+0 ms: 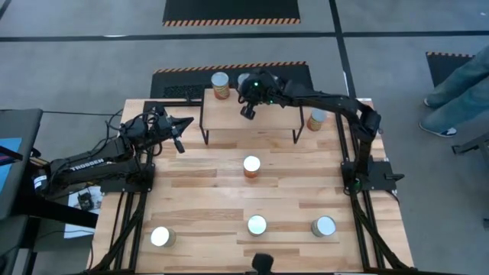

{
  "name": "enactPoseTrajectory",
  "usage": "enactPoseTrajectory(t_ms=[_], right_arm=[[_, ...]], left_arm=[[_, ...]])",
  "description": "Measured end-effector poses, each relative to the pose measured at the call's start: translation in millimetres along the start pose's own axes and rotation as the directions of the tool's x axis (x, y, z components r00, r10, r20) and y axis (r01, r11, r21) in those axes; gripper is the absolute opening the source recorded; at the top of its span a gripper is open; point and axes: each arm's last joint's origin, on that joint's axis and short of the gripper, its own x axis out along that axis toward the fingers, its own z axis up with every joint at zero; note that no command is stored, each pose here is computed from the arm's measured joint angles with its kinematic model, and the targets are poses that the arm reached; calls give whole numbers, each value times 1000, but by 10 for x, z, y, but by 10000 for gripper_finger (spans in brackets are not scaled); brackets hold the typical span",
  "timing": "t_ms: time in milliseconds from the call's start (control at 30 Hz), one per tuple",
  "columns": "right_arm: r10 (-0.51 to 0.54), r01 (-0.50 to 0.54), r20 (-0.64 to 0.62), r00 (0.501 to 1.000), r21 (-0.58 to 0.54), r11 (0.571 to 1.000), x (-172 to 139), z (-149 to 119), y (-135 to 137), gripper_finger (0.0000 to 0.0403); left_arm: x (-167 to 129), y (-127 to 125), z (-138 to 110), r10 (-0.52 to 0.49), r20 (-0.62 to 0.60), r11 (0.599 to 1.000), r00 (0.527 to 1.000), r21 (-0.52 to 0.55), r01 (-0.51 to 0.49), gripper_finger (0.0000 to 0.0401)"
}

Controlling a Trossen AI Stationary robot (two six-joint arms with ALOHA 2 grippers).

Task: Pick and place cans onto a shelf
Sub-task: Put the canned peas on the shelf

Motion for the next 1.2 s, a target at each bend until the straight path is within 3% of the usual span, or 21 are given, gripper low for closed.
enactPoseTrajectory(t_ms=[133,267,400,667,833,967,1200], right_arm=[[127,-124,48,991,-64,990,-276,125,250,9],[320,-319,-5,948,-99,943,-645,132,631,4],[416,-417,-36,909,-47,908,-785,-146,1055,3],[512,-518,82,855,175,837,-1006,-820,1624,2],[477,-441,-42,878,320,839,-1480,-1042,1825,2],[455,-330,-174,873,477,815,-1894,-1264,1963,2],[468,-95,-389,793,681,726,-2469,-1714,2293,5]], left_arm=[[0,0,0,0,0,1000,1000,0,0,0],[0,-1,-7,-1,-7,1000,1000,8,1,0],[0,-1,-7,-1,-7,1000,1000,8,1,0],[-1,-6,-31,-6,-32,1000,999,-1,6,0],[-1,-11,-25,-24,-24,999,999,-28,24,0],[-1,-11,-25,-24,-24,999,999,-34,23,0],[-1,-15,-50,-29,-49,999,998,-33,28,0]])
